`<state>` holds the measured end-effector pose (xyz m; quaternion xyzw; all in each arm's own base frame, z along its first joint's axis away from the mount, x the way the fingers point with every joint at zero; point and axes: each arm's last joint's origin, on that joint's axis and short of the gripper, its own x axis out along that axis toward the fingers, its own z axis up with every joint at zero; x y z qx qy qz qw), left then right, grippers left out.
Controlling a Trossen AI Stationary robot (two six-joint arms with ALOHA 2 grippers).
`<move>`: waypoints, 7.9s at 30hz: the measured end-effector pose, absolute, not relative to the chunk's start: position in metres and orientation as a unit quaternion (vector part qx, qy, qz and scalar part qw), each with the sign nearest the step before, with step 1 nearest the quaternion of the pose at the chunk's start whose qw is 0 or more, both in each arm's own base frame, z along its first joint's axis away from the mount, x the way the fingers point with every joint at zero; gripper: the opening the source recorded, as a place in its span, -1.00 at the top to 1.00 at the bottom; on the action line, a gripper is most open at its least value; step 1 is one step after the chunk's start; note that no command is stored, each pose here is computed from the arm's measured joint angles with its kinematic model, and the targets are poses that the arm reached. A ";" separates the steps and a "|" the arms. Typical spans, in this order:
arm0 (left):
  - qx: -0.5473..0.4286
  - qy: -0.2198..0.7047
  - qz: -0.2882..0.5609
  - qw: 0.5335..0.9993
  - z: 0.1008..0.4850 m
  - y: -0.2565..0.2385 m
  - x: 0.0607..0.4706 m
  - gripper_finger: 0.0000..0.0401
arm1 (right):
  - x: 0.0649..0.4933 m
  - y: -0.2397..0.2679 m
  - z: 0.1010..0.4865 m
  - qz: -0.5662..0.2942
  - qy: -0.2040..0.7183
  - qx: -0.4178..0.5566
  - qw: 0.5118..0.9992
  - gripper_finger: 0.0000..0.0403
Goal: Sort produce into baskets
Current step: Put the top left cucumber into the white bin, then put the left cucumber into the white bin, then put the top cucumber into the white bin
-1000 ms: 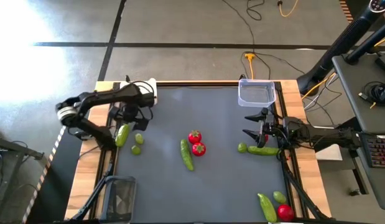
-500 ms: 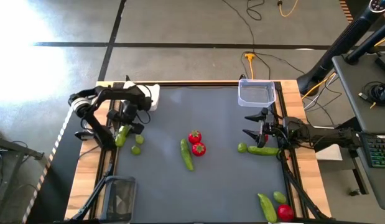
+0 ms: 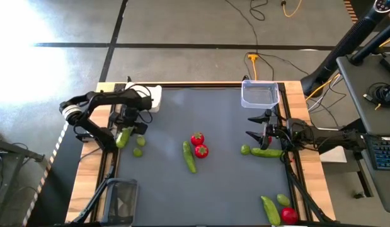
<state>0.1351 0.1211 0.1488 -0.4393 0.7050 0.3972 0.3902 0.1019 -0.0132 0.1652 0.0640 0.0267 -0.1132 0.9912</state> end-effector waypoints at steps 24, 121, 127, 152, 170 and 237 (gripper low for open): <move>-0.433 0.660 0.443 0.425 0.167 0.114 0.137 -0.41 | 0.102 -0.013 0.165 -0.113 0.027 0.064 0.991 -0.61; -0.341 0.461 0.390 0.720 0.280 -0.053 0.340 -0.30 | 0.102 -0.013 0.166 -0.112 0.031 0.013 0.993 -0.61; -0.386 0.371 0.421 0.732 0.243 -0.104 0.340 -0.59 | 0.102 -0.013 0.168 -0.112 0.015 0.028 0.993 -0.61; -0.382 0.336 0.542 0.669 0.134 -0.128 0.373 -0.54 | 0.102 -0.013 0.181 -0.102 -0.064 0.169 0.978 -0.61; -0.283 0.429 0.490 0.705 0.241 -0.029 0.301 0.53 | 0.102 -0.013 0.181 -0.103 -0.066 0.155 0.980 -0.61; -0.185 0.332 0.068 0.923 0.319 0.037 0.168 -0.23 | 0.190 0.009 0.226 -0.100 0.703 0.082 0.700 -0.61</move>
